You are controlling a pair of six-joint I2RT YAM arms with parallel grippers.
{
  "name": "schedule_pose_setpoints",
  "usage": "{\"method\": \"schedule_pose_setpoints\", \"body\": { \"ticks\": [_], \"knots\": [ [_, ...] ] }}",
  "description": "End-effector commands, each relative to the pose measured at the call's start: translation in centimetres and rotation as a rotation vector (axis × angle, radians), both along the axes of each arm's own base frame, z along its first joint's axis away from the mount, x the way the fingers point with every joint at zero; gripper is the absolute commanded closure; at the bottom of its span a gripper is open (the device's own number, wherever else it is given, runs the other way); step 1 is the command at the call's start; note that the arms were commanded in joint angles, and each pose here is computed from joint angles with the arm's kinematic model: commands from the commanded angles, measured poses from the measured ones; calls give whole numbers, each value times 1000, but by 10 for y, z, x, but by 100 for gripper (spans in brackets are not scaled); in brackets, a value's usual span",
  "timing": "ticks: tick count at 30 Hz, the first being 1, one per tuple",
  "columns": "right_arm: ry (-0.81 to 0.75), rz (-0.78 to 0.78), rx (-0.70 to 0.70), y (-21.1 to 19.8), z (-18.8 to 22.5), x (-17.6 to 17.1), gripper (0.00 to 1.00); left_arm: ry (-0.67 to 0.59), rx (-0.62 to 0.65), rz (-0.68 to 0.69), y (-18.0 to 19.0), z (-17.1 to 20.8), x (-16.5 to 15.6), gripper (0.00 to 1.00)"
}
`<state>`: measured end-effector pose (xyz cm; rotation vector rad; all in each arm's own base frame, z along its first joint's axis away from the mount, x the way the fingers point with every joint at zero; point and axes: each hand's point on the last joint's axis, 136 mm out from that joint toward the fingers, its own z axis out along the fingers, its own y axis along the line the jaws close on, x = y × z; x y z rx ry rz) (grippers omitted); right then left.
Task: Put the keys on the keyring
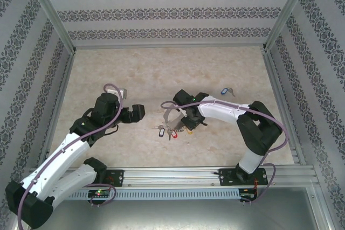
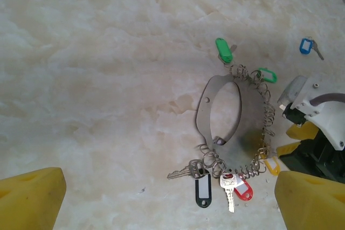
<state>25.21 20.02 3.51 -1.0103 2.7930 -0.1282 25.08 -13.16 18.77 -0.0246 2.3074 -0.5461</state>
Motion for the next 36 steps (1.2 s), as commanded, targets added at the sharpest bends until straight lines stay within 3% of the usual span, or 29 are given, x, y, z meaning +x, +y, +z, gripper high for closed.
{"method": "schedule_pose_setpoints", "body": {
  "ticks": [1, 12, 22, 30, 36],
  "knots": [
    [-61, 37, -8, 2, 12, 16, 61, -69, -34, 26, 0, 13, 7, 0],
    [-55, 62, -35, 12, 2, 30, 68, -63, 10, -34, -5, 11, 7, 0],
    [-2, 34, -48, 8, -12, 20, 78, -64, 34, -69, -9, 17, 10, 0],
    [-4, 18, -81, -2, -18, 16, 78, -54, 41, -87, -12, 19, 11, 0],
    [-38, -16, -26, 3, 8, 21, 78, -51, 42, -84, -11, 20, 9, 0]
  ]
}}
